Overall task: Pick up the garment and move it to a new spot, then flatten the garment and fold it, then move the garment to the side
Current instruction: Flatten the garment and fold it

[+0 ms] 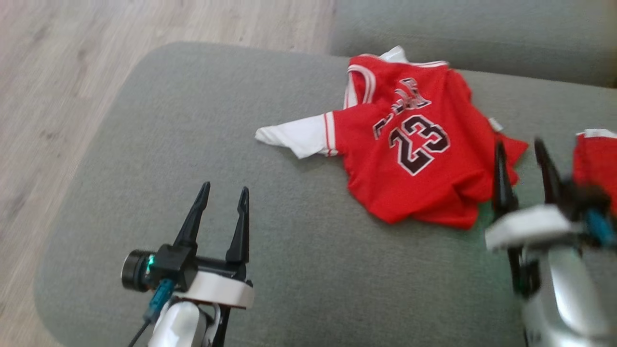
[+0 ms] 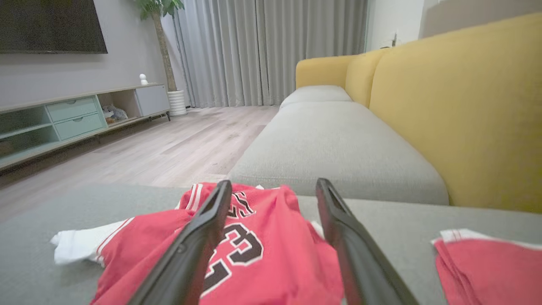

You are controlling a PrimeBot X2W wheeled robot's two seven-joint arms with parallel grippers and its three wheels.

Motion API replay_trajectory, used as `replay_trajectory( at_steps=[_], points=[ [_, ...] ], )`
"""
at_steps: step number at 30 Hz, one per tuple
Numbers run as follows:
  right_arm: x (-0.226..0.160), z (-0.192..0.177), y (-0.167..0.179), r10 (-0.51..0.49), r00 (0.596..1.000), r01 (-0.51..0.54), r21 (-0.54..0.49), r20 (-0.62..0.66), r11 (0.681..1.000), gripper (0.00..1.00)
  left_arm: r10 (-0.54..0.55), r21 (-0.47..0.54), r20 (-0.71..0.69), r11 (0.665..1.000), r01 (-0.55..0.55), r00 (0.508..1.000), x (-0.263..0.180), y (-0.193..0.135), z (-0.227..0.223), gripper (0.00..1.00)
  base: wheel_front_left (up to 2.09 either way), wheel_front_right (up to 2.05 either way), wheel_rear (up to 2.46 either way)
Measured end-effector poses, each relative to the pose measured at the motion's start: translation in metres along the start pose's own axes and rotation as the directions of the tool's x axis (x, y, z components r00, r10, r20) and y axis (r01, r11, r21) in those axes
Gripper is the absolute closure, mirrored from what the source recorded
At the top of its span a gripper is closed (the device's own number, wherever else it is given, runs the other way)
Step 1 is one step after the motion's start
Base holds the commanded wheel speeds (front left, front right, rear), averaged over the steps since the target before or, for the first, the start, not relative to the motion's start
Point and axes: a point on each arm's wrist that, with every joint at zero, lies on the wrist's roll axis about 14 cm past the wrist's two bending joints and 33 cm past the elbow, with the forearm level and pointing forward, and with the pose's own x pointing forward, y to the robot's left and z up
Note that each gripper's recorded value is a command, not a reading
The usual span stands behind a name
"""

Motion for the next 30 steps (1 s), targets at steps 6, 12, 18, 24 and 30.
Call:
replay_trajectory(
  at_steps=[6, 12, 18, 24, 30],
  points=[
    [-0.057, -0.024, -0.017, -0.064, 0.997, 0.066, 0.047, -0.051, 0.997, 0.0, -0.028, -0.012, -0.017, 1.0, 0.028, 0.999, -0.007, -0.011, -0.007, 0.0, 0.0, 0.0, 0.0],
    [-0.076, -0.039, -0.019, -0.08, 0.993, 0.087, 0.071, -0.093, 0.994, 0.0, -0.04, -0.017, -0.036, 0.999, 0.04, 0.999, -0.009, -0.014, -0.013, 0.0, 0.0, 0.0, 0.0],
    [-0.059, -0.041, -0.019, -0.068, 0.991, 0.073, 0.04, -0.118, 0.997, 0.0, -0.029, -0.019, -0.068, 0.999, 0.028, 0.997, -0.007, -0.01, -0.024, 0.0, 0.0, 0.0, 0.0],
    [-0.007, -0.034, -0.041, -0.117, 0.98, 0.12, 0.006, -0.16, 0.993, 0.0, -0.02, -0.012, -0.091, 1.0, 0.019, 0.996, 0.007, -0.005, -0.032, 0.0, 0.0, 0.0, 0.0],
    [0.035, -0.062, -0.075, -0.214, 0.921, 0.232, 0.015, -0.326, 0.973, 0.0, -0.016, -0.018, -0.118, 1.0, 0.014, 0.993, 0.021, -0.001, -0.041, 0.0, 0.0, 0.0, 0.0]
  ],
)
